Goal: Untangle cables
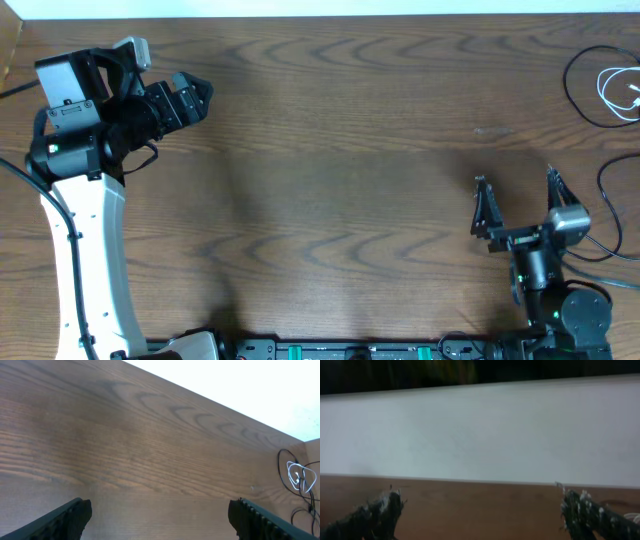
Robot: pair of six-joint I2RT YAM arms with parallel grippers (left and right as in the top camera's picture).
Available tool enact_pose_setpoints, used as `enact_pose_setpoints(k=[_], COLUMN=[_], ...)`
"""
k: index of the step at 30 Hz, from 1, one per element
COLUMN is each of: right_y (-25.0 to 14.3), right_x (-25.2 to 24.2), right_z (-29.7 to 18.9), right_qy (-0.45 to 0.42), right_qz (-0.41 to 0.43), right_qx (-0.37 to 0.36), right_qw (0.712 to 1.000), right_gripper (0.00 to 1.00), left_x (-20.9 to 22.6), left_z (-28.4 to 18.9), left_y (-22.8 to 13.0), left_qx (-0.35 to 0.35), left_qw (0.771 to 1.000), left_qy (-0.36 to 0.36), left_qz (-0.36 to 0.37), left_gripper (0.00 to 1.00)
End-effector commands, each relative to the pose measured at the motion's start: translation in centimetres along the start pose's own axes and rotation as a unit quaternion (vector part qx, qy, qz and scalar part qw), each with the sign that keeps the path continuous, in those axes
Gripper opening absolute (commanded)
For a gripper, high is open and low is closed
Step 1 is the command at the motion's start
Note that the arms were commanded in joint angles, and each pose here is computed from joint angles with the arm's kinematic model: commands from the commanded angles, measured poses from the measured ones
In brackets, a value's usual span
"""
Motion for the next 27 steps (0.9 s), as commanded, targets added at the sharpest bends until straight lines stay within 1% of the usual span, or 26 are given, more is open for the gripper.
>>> enact_pose_setpoints(k=[1,4,8,12,16,23,27], right_y=[-1.7,-3.3,-3.8,-4.2,-5.4,-9.1,-9.1], right_x=[0.1,0.3,0.2,-0.1,-0.1,0.2,0.2], right_z=[-0.6,-1.1,-1.2,-1.2,-1.1,-1.6,-1.6], right_qy=[-0.005,-0.005,-0.009,-0.031,-0.033,-0.024,-0.023], right_qz=[-0.003,-0.004,-0.004,-0.003,-0.003,0.001,0.001], right_qx=[-0.013,-0.019,-0.020,-0.013,0.002,0.121,0.122], right_qw=[1.000,1.000,1.000,0.999,0.999,0.992,0.992], right_gripper=[0.99,0.99,0.99,0.99,0.99,0.99,0.99], left_x=[0.4,0.4,0.4,0.4,0.4,0.4,0.4], left_z=[0.3,0.3,0.3,0.3,0.3,0.3,0.3], left_y=[-0.1,-0.1,-0.1,-0.1,-0.1,-0.1,-0.1], left_qx=[0.005,0.005,0.005,0.005,0.005,0.005,0.005], left_qw=[1.000,1.000,1.000,1.000,1.000,1.000,1.000], left_qy=[0.004,0.004,0.004,0.004,0.004,0.004,0.004], left_qz=[0.000,0.000,0.000,0.000,0.000,0.000,0.000], left_gripper=[0.92,0.92,0.92,0.92,0.92,0.92,0.92])
Point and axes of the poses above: each gripper's point midway between its finger pads, its own z axis out along the fingers, its own x axis along the line the jaws close on, y = z × x, the point moved 9 cm from there along -z, back along the fingers, and after that the axes turned 9 degrees about -z, right-handed, at the moved point
